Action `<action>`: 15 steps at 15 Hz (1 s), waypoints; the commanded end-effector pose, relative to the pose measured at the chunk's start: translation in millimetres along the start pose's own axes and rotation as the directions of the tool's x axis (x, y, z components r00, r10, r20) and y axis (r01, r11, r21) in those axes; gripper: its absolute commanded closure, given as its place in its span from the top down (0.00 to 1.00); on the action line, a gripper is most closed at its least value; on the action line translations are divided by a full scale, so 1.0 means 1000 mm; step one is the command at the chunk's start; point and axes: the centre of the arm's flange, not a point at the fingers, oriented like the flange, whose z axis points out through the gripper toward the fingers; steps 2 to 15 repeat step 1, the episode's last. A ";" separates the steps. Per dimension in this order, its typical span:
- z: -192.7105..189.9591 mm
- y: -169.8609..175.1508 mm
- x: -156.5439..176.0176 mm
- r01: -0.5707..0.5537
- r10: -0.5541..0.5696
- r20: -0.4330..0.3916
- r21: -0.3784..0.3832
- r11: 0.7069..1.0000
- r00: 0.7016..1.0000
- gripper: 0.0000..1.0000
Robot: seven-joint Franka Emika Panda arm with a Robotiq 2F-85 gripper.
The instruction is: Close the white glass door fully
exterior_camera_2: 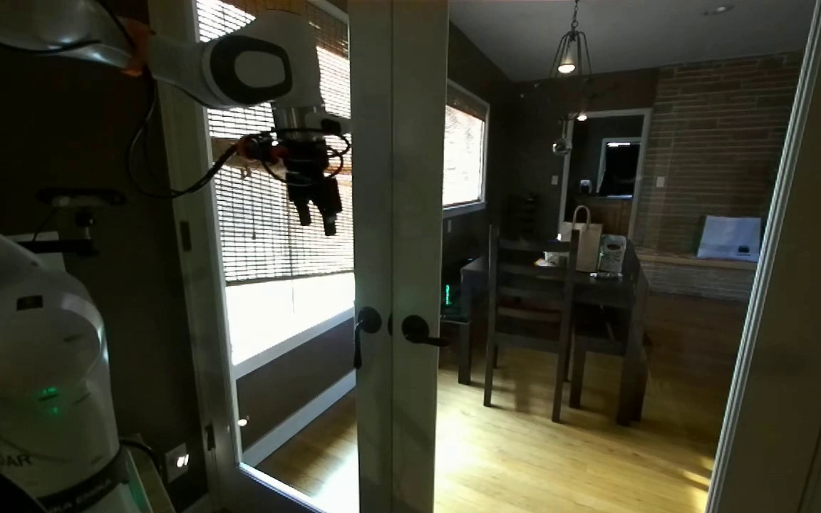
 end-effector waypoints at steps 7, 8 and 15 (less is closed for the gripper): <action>0.000 0.003 0.000 -0.004 0.004 -0.001 0.004 1.000 1.000 1.00; 0.000 0.003 0.000 -0.004 0.004 -0.001 0.004 1.000 1.000 1.00; 0.000 0.003 0.000 -0.004 0.004 -0.001 0.004 1.000 1.000 1.00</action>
